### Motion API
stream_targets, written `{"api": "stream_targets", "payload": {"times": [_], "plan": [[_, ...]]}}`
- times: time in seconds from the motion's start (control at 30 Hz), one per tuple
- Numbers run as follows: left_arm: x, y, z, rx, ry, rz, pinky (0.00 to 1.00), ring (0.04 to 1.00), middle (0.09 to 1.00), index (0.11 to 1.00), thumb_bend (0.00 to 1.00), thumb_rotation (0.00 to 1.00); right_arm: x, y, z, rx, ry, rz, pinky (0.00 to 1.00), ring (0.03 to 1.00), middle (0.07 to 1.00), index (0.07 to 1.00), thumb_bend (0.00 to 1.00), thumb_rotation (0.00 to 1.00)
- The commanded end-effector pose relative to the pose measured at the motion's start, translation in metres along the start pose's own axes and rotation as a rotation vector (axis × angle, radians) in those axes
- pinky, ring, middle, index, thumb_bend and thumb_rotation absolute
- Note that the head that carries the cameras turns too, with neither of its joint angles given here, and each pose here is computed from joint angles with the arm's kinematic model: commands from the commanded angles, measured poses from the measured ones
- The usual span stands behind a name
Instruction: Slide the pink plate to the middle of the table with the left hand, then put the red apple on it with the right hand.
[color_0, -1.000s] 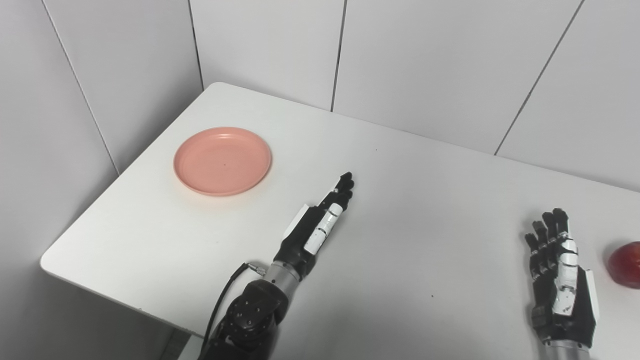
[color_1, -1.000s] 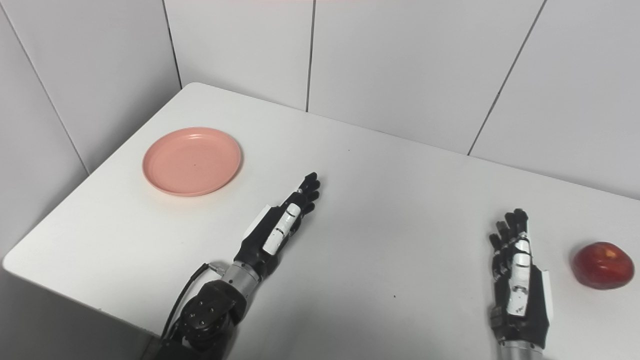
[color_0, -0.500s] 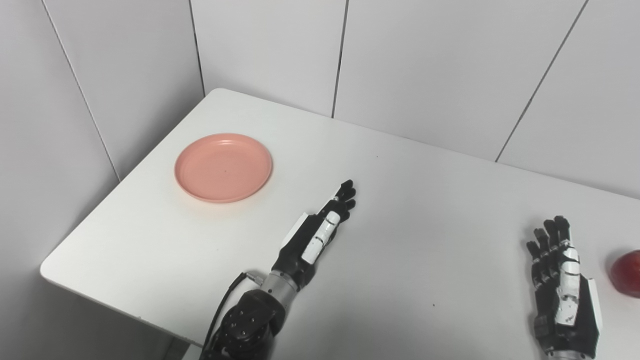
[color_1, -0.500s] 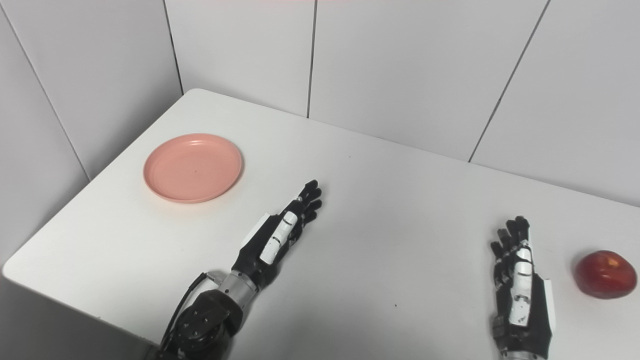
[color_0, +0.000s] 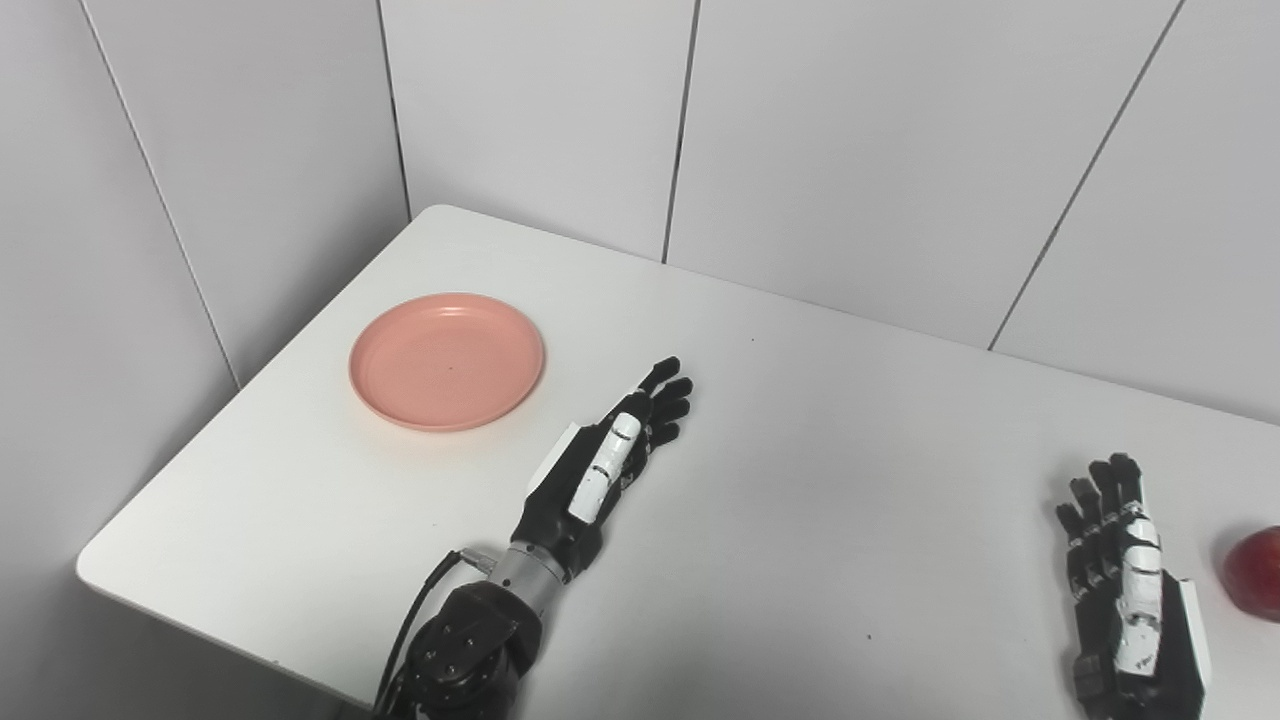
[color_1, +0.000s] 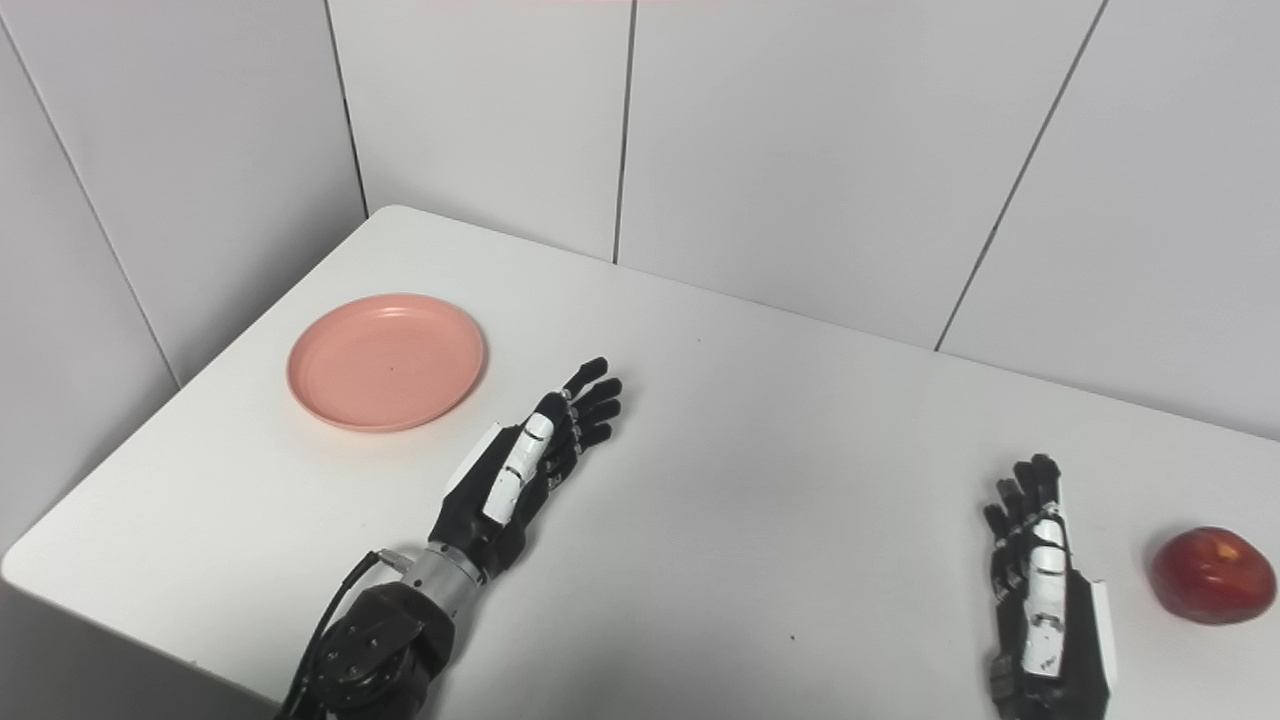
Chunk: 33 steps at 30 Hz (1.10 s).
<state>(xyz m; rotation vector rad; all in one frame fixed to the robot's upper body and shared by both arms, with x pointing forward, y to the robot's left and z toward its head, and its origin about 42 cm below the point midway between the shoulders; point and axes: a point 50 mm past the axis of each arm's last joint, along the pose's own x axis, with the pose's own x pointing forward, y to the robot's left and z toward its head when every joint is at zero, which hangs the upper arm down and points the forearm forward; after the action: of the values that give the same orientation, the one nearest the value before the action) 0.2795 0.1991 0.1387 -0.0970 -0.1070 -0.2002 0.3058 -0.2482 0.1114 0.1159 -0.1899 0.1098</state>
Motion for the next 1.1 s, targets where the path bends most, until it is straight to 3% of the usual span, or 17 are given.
{"api": "stream_targets", "payload": {"times": [0.0, 0.2, 0.5, 0.9, 1.07], "plan": [[0.014, 0.001, 0.025, 0.010, -0.082, -0.023, 0.96, 0.933, 0.933, 0.919, 0.54, 1.00, -0.031, -0.008, -0.037, 0.018, 0.124, -0.038, 1.00, 1.000, 1.000, 1.000, 0.21, 1.00], [0.025, 0.008, 0.042, 0.014, -0.126, -0.028, 0.98, 0.944, 0.941, 0.926, 0.51, 1.00, -0.031, -0.007, -0.036, 0.017, 0.133, -0.045, 1.00, 1.000, 1.000, 1.000, 0.20, 1.00], [0.038, 0.021, 0.065, 0.047, -0.171, 0.052, 0.95, 0.931, 0.942, 0.919, 0.47, 1.00, -0.031, -0.008, -0.038, 0.026, 0.136, -0.047, 1.00, 1.000, 1.000, 1.000, 0.19, 1.00], [0.053, 0.047, 0.086, 0.054, -0.228, 0.103, 0.96, 0.949, 0.951, 0.934, 0.53, 1.00, -0.032, -0.009, -0.037, 0.036, 0.151, -0.048, 1.00, 1.000, 1.000, 1.000, 0.19, 1.00], [0.062, 0.065, 0.094, 0.043, -0.239, 0.153, 0.94, 0.928, 0.932, 0.911, 0.50, 1.00, -0.033, -0.010, -0.037, 0.027, 0.147, -0.045, 1.00, 1.000, 1.000, 1.000, 0.21, 1.00]]}}
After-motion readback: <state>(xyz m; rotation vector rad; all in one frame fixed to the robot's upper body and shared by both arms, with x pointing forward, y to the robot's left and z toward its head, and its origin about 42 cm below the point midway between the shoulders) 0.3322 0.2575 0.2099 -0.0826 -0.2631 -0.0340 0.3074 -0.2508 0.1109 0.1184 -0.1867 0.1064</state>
